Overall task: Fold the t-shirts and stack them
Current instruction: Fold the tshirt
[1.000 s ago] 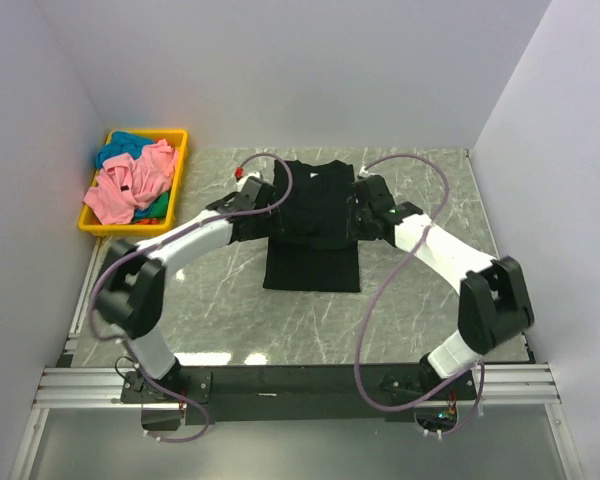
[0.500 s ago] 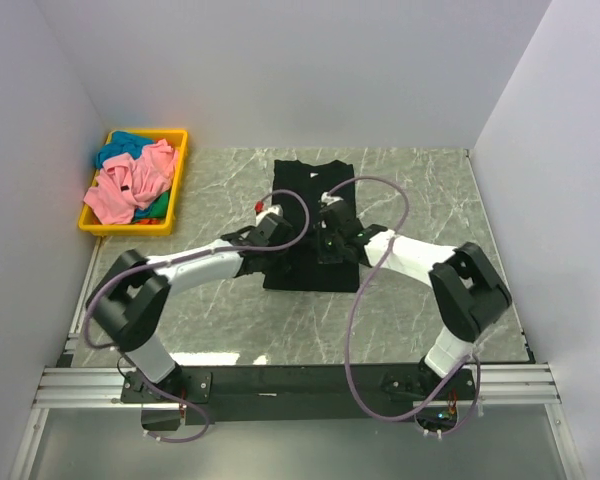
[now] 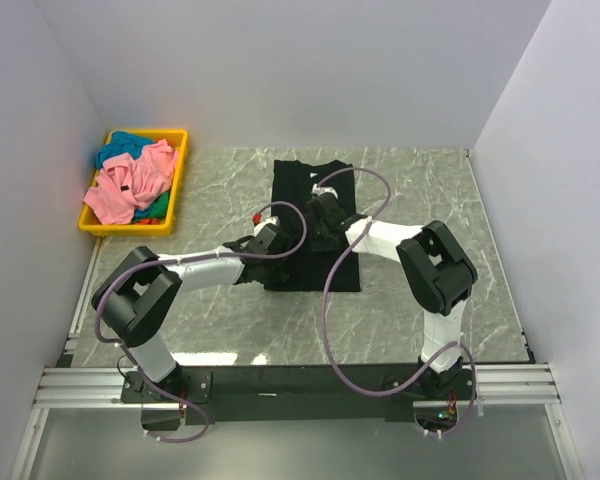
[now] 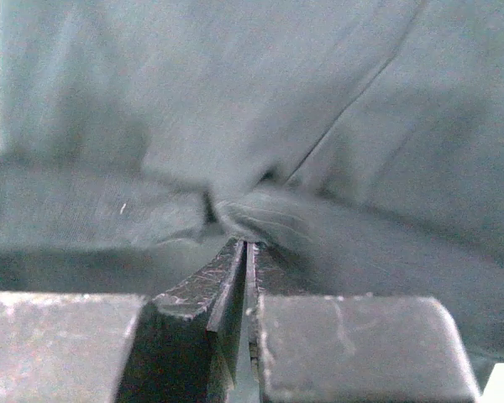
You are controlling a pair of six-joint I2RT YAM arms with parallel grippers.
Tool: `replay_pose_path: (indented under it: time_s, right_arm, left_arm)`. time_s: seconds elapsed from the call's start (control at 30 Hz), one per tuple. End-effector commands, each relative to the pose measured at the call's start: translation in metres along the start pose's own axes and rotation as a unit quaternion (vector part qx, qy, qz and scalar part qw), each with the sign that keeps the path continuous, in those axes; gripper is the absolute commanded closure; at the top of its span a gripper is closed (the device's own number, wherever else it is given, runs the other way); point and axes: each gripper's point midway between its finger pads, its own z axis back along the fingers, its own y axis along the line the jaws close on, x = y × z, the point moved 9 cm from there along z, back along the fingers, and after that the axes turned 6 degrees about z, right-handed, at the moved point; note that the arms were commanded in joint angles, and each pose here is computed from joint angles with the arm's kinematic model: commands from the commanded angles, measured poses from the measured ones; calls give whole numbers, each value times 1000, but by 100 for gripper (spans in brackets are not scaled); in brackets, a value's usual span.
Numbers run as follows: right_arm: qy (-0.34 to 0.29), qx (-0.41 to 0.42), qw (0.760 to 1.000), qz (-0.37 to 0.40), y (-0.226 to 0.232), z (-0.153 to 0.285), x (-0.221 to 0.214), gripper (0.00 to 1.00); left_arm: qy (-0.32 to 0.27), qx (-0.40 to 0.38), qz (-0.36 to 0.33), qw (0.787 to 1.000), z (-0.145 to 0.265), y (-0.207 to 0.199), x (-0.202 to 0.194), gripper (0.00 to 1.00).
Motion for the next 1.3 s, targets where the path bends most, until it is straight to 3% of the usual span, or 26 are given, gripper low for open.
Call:
replay_pose_path:
  time_s: [0.0, 0.3, 0.57, 0.7, 0.83, 1.07, 1.27]
  right_arm:
    - [-55, -65, 996, -2, -22, -9, 38, 89]
    - [-155, -87, 984, -7, -40, 38, 103, 85]
    - [-122, 47, 991, -27, -29, 59, 66, 83]
    - [-93, 138, 985, -37, -28, 66, 35, 83]
    - [-64, 213, 975, -14, -19, 61, 20, 82]
    - [-31, 230, 973, -4, -14, 29, 23, 83]
    - [-26, 222, 975, -16, -21, 0, 46, 83]
  left_arm:
    - [49, 36, -6, 998, -3, 21, -23, 83]
    - [69, 24, 3, 997, 8, 28, -37, 82]
    - [54, 0, 23, 998, 31, 21, -34, 77]
    - [-15, -31, 34, 999, 58, 1, -5, 67]
    - [-68, -65, 37, 995, 67, -12, 26, 65]
    - [-51, -55, 35, 997, 27, -20, 64, 74]
    - [-38, -44, 27, 998, 9, -21, 71, 73]
